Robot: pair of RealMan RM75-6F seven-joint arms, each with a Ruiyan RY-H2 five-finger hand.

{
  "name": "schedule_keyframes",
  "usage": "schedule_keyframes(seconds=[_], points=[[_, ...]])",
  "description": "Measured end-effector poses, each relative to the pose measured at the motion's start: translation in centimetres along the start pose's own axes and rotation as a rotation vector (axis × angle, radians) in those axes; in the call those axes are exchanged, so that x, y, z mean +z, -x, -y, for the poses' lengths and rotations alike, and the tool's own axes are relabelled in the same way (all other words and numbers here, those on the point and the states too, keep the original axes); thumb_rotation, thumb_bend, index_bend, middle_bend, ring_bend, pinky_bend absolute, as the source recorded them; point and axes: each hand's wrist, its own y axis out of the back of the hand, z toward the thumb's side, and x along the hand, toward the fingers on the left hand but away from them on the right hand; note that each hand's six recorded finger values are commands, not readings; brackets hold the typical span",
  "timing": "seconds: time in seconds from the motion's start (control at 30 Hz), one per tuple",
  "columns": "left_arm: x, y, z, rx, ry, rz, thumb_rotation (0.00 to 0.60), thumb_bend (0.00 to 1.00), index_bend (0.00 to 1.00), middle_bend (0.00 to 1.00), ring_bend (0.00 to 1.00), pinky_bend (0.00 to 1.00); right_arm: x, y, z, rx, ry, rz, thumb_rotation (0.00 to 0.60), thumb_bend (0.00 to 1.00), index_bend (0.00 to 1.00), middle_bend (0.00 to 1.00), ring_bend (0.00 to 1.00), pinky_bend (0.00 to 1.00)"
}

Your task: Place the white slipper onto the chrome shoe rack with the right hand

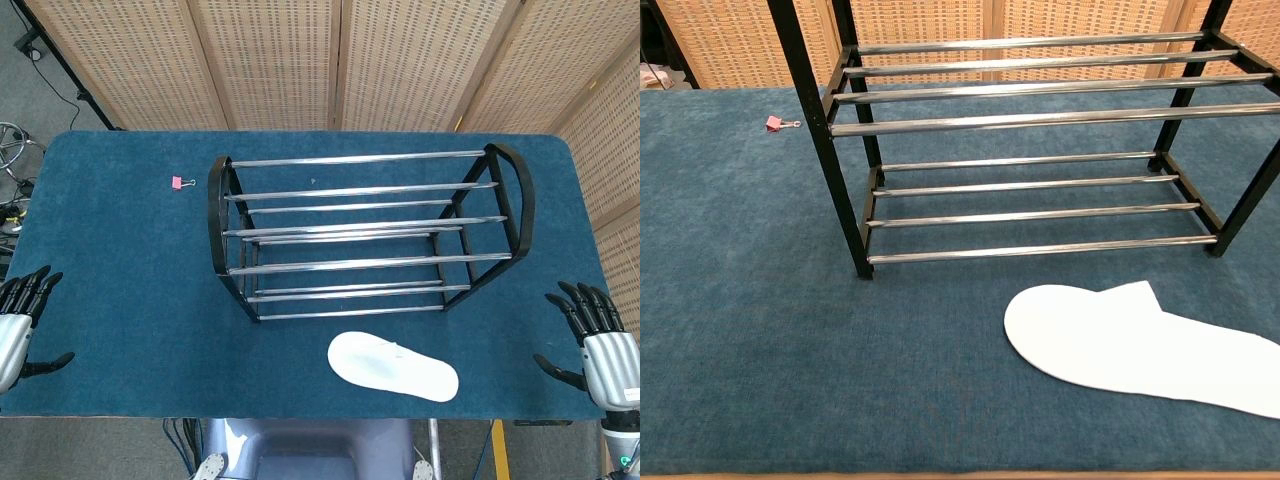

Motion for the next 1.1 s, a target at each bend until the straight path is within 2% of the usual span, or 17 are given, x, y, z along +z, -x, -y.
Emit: schedule_keyframes(seconds=[0.17,0.27,0.33,0.43,0.47,0.67,0.87,1.1], points=[[0.0,0.1,0.1,-0.004,-0.002,-0.002,0.600,0.00,0.00,0.00,0.00,0.00,-1.1,-0.4,0.9,0.100,-0.120,0.122,0.600,0.00,0.00,0.00,0.00,0.00],[-0.1,0.1,-0.1,0.002,0.001,-0.002,0.600,0.00,0.00,0.00,0.00,0.00,-1.3,-0.7,1.6,0.178,-0.133,0.181,0.600,0.00,0.00,0.00,0.00,0.00],[-0.2,0.1,-0.4,0.013,0.010,-0.007,0.600,0.00,0.00,0.00,0.00,0.00,-1.1,-0.8,1.8,0.201,-0.128,0.177,0.600,0.00,0.00,0.00,0.00,0.00],[-0.7,-0.2,-0.7,0.022,0.024,-0.028,0.600,0.00,0.00,0.00,0.00,0.00,-0.4,-0.8,2.3,0.234,-0.128,0.096,0.600,0.00,0.02,0.00,0.00,0.00],[-0.9,-0.4,-0.7,0.022,0.026,-0.033,0.600,0.00,0.00,0.00,0.00,0.00,0.1,-0.8,2.8,0.256,-0.127,0.033,0.600,0.00,0.04,0.00,0.00,0.01],[-1.0,-0.9,-0.6,0.021,0.032,-0.042,0.600,0.00,0.00,0.00,0.00,0.00,1.9,-0.7,5.3,0.323,-0.133,-0.218,0.600,0.00,0.10,0.01,0.00,0.06],[-1.0,-1.1,-0.3,0.010,0.020,-0.045,0.600,0.00,0.00,0.00,0.00,0.00,5.1,1.0,8.3,0.311,-0.200,-0.470,0.600,0.00,0.15,0.05,0.00,0.10],[-1.1,-1.7,0.2,0.007,0.004,-0.058,0.600,0.00,0.00,0.00,0.00,0.00,7.8,3.7,10.7,0.306,-0.233,-0.635,0.600,0.00,0.17,0.06,0.00,0.13]])
